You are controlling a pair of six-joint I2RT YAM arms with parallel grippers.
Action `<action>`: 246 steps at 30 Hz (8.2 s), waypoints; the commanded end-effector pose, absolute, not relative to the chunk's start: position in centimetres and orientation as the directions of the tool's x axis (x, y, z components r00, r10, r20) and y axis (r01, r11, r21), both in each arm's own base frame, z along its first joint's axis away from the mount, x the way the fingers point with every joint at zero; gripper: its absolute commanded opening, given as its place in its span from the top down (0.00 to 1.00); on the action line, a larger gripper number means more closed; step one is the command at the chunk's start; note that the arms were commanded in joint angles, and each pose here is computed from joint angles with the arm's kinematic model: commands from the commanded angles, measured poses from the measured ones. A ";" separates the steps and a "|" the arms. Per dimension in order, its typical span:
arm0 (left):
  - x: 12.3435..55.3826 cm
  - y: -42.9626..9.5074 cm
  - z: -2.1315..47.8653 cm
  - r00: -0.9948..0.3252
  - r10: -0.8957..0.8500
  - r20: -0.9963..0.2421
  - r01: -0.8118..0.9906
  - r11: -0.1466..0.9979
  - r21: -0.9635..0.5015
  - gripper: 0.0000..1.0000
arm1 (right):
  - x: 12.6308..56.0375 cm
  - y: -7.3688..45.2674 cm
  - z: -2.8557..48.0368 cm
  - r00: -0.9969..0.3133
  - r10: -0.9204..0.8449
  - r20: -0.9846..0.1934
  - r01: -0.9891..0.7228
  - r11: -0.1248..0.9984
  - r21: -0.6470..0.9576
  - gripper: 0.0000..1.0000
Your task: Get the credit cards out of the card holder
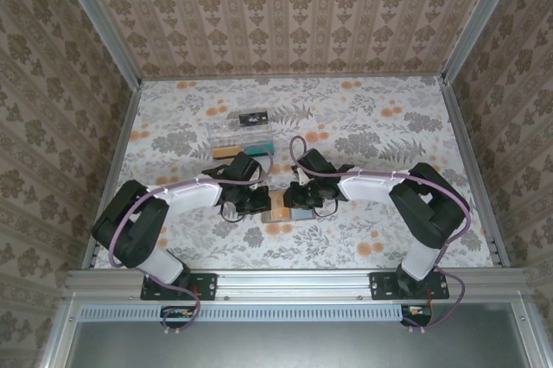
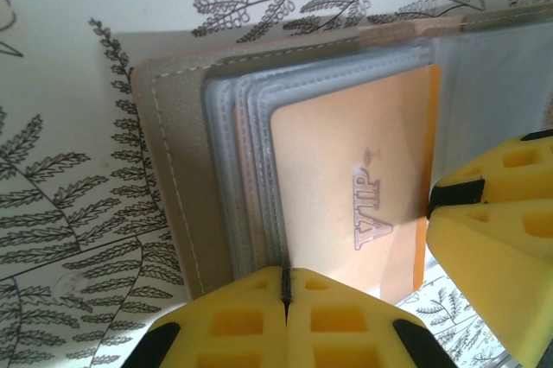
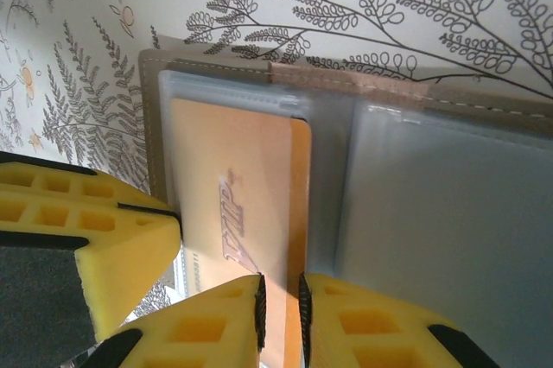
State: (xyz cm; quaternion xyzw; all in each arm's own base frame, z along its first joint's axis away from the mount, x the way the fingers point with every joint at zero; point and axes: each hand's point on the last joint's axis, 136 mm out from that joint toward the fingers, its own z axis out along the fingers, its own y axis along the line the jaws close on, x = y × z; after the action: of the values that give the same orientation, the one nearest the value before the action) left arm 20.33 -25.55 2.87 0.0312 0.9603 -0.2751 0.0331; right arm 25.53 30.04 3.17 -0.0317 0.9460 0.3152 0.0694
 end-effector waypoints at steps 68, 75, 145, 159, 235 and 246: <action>19.3 -24.8 1.1 -0.998 0.069 -0.009 0.065 0.882 -0.466 1.00 | 25.9 26.3 1.1 -0.991 0.121 -0.061 0.047 0.732 0.680 1.00; 19.5 -24.8 1.3 -0.997 0.070 -0.015 0.069 0.879 -0.472 1.00 | 25.7 23.8 1.3 -0.988 0.138 -0.066 0.060 0.746 0.663 1.00; 28.2 -32.4 24.9 -0.961 -0.129 -0.246 0.233 0.108 -0.966 0.93 | 32.8 24.4 23.7 -0.877 0.270 -0.398 -0.264 0.421 0.868 0.85; 27.4 -26.4 20.7 -0.907 0.035 -0.419 0.357 0.590 -0.724 1.00 | 31.6 22.2 21.9 -0.866 0.243 -0.438 -0.247 0.553 0.796 0.07; 38.6 -14.4 8.6 -0.022 0.972 -0.236 0.822 0.152 0.549 1.00 | 33.9 21.1 20.8 -0.848 0.190 -0.495 -0.265 0.657 0.705 0.00; 38.5 -14.6 8.1 -0.032 0.969 -0.247 0.835 0.162 0.526 0.97 | 34.1 21.2 20.6 -0.851 0.195 -0.487 -0.258 0.652 0.713 0.00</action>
State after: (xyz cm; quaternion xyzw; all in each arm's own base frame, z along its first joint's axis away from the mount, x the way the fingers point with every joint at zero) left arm 37.67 -14.35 7.76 0.6460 0.7018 0.1288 0.2712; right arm 33.46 20.88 19.53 -0.0092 0.8760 0.4044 0.2627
